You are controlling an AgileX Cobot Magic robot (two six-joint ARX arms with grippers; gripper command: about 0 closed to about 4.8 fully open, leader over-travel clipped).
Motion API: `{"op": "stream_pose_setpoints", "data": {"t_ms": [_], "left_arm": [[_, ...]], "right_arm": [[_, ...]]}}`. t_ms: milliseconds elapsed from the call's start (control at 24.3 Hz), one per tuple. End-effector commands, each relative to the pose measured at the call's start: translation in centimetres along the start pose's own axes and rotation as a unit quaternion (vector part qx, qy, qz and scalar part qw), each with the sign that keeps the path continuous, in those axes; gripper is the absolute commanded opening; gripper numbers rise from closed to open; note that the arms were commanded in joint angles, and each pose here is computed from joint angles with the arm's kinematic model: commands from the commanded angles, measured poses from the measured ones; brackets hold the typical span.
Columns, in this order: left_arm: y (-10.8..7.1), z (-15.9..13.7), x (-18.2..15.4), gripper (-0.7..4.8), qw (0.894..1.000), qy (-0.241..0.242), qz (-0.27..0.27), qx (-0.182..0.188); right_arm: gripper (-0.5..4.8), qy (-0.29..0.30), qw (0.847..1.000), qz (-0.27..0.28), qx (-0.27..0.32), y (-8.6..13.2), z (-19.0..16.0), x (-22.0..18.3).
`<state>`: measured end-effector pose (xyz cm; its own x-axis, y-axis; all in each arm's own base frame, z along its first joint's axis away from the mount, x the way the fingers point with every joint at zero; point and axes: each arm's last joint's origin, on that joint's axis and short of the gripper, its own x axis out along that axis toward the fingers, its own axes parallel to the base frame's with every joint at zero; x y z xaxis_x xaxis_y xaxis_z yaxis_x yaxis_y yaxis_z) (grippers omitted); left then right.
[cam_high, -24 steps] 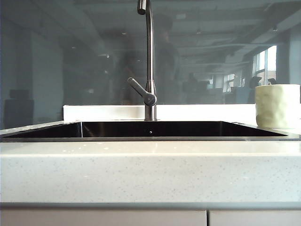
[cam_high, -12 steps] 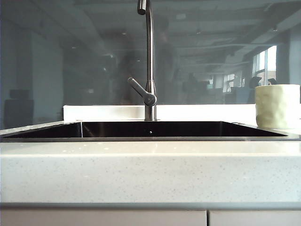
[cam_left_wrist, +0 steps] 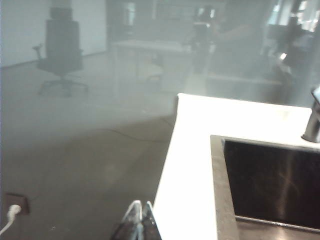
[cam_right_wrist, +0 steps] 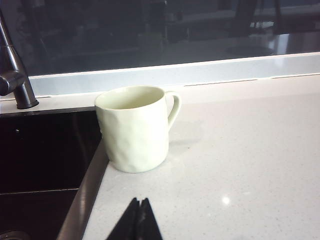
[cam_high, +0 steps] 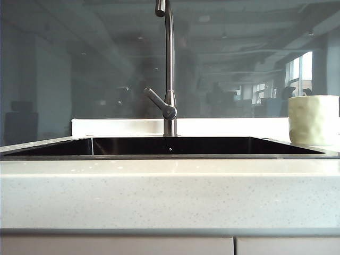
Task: Pick up the mug next to the sink, go to the faucet to get some water, pour the water into the sink, and finally put the mug back to its place.
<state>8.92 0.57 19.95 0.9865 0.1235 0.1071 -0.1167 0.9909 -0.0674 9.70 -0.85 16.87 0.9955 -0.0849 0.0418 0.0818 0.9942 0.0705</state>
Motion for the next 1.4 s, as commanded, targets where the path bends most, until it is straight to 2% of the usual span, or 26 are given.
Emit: {"op": "stream_pose_setpoints", "data": {"t_ms": [41,247,412,1401], "left_arm": [[-0.1,-1.1,0.3,-0.05,0.999,-0.007,-0.033,0.003],[-0.2,-2.5,0.5,-0.05,0.999,0.006,-0.046,0.024],[-0.2,-2.5,0.5,-0.05,0.999,0.006,-0.044,0.030],[-0.1,-2.5,0.5,-0.05,0.998,0.008,-0.043,0.035]], "right_arm": [[-0.09,-0.008,1.000,0.000,0.001,0.0,0.1,0.0],[-0.09,-0.007,1.000,0.000,0.001,0.0,0.0,0.0],[-0.09,-0.007,1.000,0.000,0.001,0.0,0.0,0.0],[-0.09,-0.007,1.000,0.000,0.001,0.0,0.0,0.0]]}}
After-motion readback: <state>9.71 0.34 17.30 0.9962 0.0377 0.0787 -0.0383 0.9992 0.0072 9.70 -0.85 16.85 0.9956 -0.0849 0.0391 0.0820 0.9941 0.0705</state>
